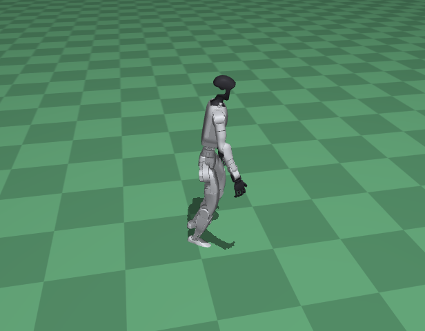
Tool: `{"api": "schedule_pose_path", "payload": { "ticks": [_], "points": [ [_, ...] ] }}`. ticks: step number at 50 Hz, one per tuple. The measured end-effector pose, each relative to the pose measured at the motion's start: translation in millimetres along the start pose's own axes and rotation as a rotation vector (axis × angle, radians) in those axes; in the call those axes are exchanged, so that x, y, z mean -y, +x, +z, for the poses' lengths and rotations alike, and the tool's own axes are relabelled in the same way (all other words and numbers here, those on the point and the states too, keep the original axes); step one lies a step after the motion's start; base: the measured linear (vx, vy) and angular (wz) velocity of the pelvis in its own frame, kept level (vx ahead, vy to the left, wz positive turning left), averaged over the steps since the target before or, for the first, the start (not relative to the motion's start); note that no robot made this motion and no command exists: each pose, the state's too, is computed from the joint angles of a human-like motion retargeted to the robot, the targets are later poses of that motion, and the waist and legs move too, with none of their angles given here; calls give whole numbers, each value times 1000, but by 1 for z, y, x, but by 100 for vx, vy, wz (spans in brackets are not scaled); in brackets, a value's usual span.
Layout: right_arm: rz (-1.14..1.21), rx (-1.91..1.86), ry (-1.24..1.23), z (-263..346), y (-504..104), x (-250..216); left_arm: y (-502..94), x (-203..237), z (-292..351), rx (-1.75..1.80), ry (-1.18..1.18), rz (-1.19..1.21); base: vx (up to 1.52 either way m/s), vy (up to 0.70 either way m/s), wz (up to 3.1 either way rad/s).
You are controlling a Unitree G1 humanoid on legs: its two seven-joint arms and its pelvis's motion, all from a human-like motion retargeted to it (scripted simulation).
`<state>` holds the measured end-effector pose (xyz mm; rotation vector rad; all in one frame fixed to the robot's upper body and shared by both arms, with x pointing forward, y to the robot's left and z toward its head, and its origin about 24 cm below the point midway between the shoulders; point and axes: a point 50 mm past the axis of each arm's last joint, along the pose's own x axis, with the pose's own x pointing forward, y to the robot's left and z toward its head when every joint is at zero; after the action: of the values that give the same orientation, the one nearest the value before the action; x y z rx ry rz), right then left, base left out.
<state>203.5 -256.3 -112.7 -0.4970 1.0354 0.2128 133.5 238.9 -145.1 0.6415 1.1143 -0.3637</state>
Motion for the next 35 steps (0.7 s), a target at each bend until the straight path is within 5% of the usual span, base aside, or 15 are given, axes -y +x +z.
{"api": "schedule_pose_path", "payload": {
  "ticks": [35],
  "points": [
    [170, -100, -12, -43, -2, -52, 2, -18, 32, 74, 180, 16, -1, 1, 58]
  ]
}}
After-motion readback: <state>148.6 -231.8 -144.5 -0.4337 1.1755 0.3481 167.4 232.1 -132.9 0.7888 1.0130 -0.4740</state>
